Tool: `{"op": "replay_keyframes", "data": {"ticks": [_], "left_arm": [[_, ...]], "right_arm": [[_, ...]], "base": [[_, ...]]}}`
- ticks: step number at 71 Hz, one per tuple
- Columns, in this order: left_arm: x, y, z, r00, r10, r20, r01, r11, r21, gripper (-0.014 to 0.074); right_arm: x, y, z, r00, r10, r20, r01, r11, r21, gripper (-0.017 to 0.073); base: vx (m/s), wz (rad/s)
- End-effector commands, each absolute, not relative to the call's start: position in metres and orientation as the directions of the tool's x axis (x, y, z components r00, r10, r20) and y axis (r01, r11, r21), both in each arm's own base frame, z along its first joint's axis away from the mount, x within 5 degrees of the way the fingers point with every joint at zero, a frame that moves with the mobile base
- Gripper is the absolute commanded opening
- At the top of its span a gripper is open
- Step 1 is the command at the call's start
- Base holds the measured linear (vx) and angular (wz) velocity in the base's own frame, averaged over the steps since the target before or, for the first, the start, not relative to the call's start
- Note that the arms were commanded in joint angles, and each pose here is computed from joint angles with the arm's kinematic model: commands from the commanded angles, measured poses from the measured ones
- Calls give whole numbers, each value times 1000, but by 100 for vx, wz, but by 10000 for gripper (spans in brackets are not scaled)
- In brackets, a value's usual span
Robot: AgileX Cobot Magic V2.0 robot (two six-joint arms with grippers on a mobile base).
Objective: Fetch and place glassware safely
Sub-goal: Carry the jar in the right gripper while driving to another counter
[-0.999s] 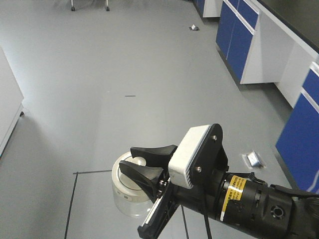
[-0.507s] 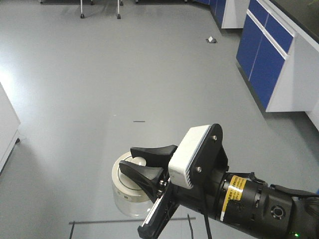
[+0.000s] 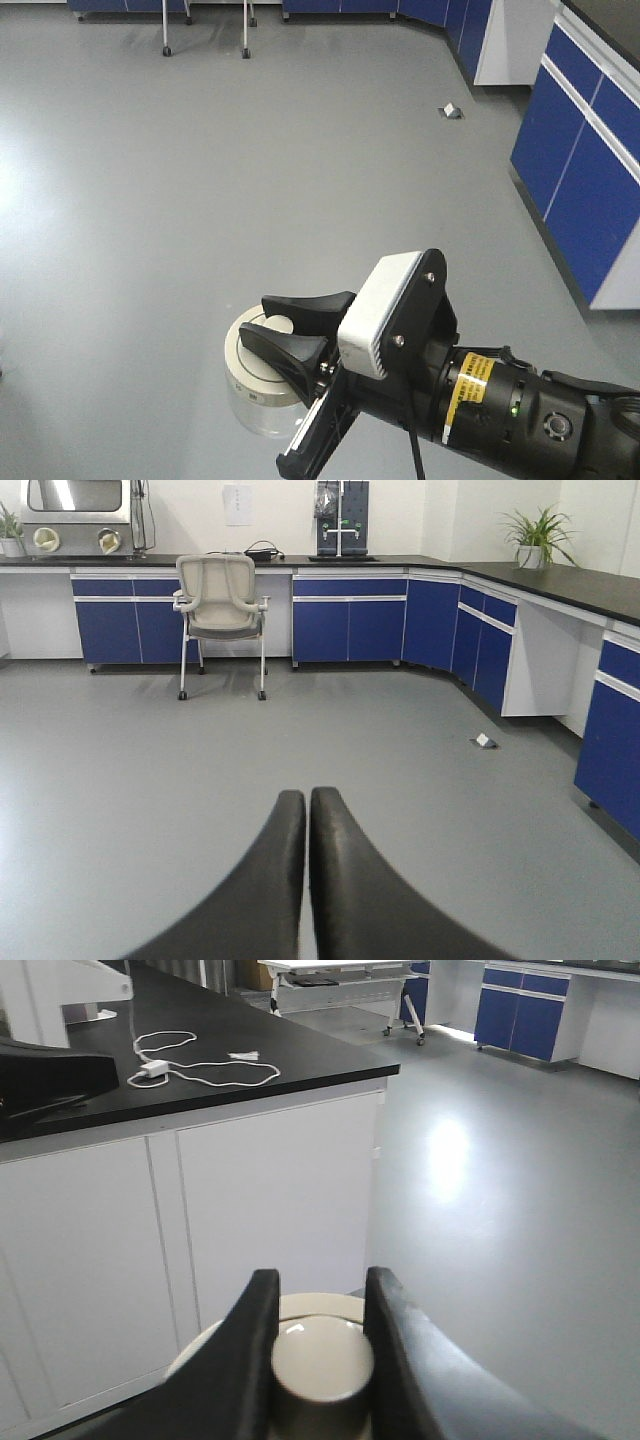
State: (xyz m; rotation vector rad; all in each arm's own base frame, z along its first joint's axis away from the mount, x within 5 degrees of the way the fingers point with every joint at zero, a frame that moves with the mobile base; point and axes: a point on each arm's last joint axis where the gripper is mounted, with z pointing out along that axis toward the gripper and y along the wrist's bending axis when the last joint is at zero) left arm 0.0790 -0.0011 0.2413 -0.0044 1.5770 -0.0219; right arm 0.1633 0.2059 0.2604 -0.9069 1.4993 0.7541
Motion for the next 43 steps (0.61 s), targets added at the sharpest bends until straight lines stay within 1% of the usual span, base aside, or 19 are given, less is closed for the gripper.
{"op": "replay_keyframes", "data": {"ticks": [1, 43], "left_arm": [[79, -4, 257, 77, -35, -996, 49, 998, -31, -7], [79, -4, 257, 77, -35, -996, 49, 998, -31, -7]], "right_arm": [[160, 206, 288, 59, 11, -998, -879, 474, -46, -3], [161, 207, 287, 57, 10, -998, -879, 474, -45, -3]], "base": [[68, 2], [70, -1]]}}
